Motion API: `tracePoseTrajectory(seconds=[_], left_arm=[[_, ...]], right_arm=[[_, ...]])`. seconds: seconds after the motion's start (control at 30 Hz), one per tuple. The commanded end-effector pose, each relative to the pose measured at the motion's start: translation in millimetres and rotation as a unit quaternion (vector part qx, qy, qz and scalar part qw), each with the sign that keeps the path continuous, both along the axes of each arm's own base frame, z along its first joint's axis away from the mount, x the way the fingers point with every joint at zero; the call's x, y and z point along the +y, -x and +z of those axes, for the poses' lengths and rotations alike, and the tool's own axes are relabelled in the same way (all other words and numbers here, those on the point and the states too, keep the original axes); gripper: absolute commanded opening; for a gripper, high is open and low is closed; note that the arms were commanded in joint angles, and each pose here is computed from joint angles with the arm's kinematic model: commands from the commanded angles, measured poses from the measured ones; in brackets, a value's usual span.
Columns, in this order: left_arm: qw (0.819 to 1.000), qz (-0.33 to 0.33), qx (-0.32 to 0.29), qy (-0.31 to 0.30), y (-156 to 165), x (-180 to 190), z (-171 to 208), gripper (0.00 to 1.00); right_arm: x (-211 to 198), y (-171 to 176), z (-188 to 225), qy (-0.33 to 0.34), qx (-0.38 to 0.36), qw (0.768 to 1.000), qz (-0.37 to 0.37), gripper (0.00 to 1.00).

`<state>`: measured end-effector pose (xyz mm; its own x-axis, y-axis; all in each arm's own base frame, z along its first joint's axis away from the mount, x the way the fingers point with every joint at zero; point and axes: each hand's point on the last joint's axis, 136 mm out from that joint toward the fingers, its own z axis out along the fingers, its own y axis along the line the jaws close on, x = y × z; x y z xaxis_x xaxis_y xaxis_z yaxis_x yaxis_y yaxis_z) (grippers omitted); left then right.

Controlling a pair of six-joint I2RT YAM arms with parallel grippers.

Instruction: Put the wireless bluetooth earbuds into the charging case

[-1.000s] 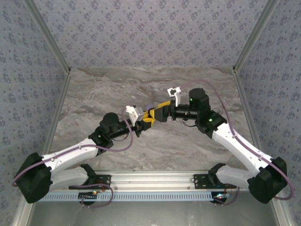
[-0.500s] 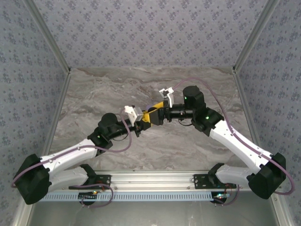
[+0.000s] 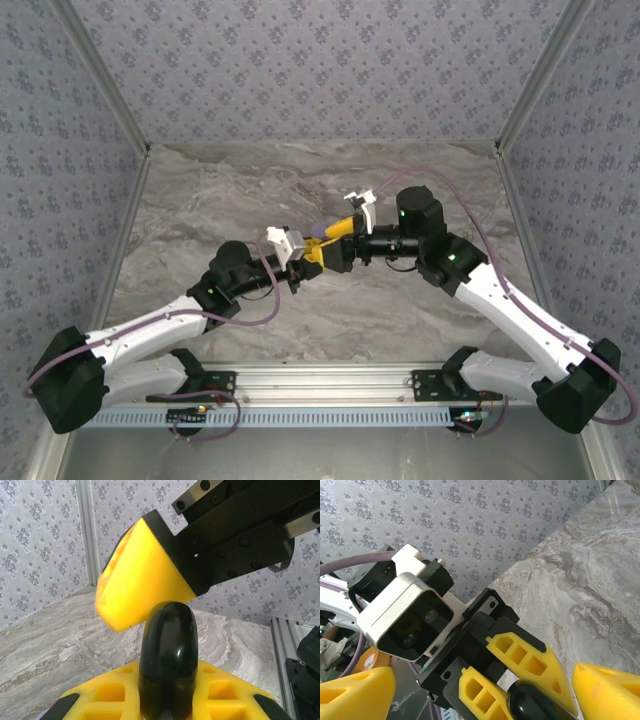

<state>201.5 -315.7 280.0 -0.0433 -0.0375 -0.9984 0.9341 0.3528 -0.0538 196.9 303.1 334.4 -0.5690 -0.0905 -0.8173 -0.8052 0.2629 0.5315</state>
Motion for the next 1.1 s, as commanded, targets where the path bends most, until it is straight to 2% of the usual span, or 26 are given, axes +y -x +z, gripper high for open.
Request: tracePoseTrajectory(seconds=[0.0,0.17,0.27,0.37,0.47,0.53,0.7,0.83,1.07], left_arm=[[1.000,0.026,0.002,-0.001,-11.1,2.2,2.3,0.00],[1.000,0.024,0.006,-0.001,-11.4,1.3,2.3,0.00],[0.999,0.024,0.025,-0.010,-12.0,0.3,-5.6,0.00],[0.997,0.025,0.072,-0.024,-13.5,-1.4,-24.8,0.00],[0.990,0.034,0.132,-0.034,-16.8,-2.7,-51.1,0.00],[0.982,0.050,0.175,-0.049,-23.8,-4.8,-71.7,0.00],[0.956,0.082,0.262,-0.108,-47.3,-22.0,-112.9,0.01],[0.933,0.120,0.310,-0.135,-72.5,-36.2,-142.1,0.02],[0.893,0.150,0.385,-0.178,-99.2,-61.9,-185.7,0.00]], right_arm=[[0.5,18.6,5.5,-0.003,-0.006,1.000,0.029,0.93],[-3.1,8.3,-0.6,0.021,-0.012,1.000,-0.002,0.93],[-23.1,-19.7,-14.6,0.091,-0.025,0.991,-0.097,0.94],[-59.4,-48.2,-23.4,0.145,-0.042,0.964,-0.218,0.94],[-109.7,-69.2,-35.6,0.179,-0.028,0.919,-0.351,0.97],[-138.7,-73.3,-48.3,0.193,0.000,0.892,-0.408,0.97],[-165.7,-69.5,-67.1,0.186,0.028,0.877,-0.442,0.98],[-183.4,-62.0,-80.2,0.196,0.034,0.865,-0.461,1.00],[-204.6,-53.0,-92.1,0.199,0.036,0.853,-0.482,1.00]])
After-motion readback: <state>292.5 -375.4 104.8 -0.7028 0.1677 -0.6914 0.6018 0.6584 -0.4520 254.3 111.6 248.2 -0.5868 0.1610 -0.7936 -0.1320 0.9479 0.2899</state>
